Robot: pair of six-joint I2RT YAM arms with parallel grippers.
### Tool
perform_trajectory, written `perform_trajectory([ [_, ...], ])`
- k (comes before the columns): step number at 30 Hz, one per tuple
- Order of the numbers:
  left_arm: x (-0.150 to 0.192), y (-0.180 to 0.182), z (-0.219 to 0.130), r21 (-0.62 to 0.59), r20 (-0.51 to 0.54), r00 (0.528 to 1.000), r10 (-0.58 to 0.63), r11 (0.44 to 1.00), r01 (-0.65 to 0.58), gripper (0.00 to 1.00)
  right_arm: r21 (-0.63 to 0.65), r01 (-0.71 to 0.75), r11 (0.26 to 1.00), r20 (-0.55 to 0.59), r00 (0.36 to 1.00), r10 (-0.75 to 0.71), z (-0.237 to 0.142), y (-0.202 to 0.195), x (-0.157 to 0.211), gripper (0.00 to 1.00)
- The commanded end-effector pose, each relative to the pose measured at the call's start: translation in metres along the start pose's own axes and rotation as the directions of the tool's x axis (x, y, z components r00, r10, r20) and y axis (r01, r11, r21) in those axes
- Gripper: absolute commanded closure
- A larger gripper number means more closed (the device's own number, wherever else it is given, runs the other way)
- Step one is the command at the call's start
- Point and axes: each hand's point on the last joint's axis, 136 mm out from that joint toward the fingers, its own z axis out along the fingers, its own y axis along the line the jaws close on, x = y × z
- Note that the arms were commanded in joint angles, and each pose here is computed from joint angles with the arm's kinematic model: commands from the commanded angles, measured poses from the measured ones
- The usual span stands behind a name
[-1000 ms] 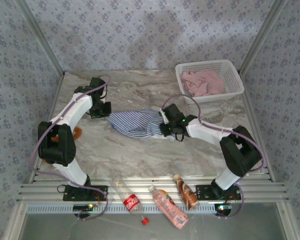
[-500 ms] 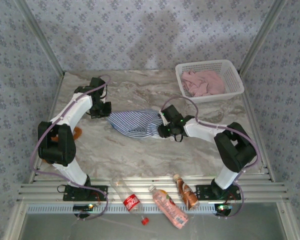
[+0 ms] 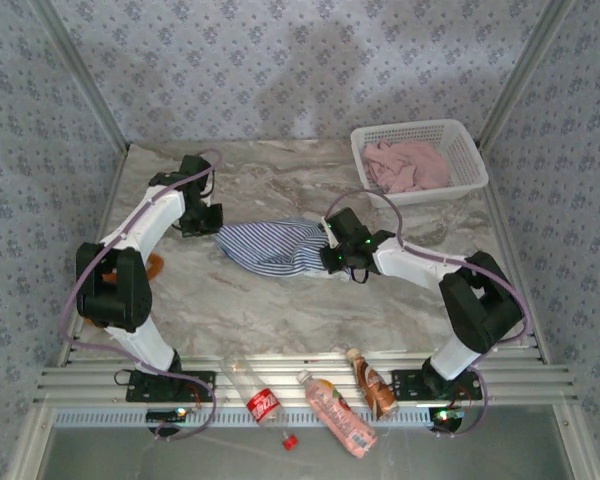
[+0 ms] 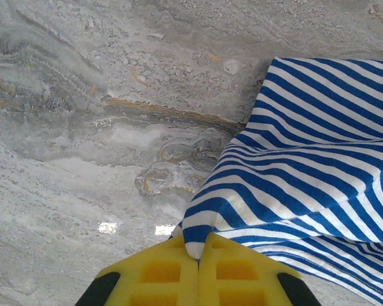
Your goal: Fold and stack the tank tops
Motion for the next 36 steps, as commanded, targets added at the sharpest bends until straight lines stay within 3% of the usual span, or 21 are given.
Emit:
perform_trajectory([
  [1, 0.000, 0.000, -0.003, 0.009, -0.022, 1.000, 0.011, 1.000, -0.011, 1.00, 0.028, 0.013, 1.000, -0.020, 1.000, -0.012, -0.003, -0.006, 0.008, 0.81],
  [8, 0.004, 0.000, -0.002, 0.010, -0.031, 0.999, 0.013, 1.000, -0.012, 1.00, -0.026, -0.013, 1.000, -0.065, 0.998, 0.011, 0.012, 0.002, 0.016, 0.74],
  [18, 0.007, 0.002, 0.000, 0.007, -0.035, 0.999, 0.014, 1.000, -0.014, 1.00, -0.041, -0.032, 0.999, -0.062, 0.998, 0.029, 0.012, 0.006, 0.018, 0.77],
  [27, 0.007, 0.002, 0.000, 0.006, -0.037, 0.999, 0.018, 1.000, -0.018, 1.00, -0.035, -0.020, 0.999, -0.036, 0.999, 0.019, 0.015, 0.004, 0.004, 0.92],
  [36, -0.002, 0.012, -0.017, -0.026, 0.006, 1.000, 0.011, 1.000, -0.011, 1.00, 0.023, -0.030, 0.999, 0.029, 0.999, 0.029, -0.031, -0.010, -0.002, 1.00],
])
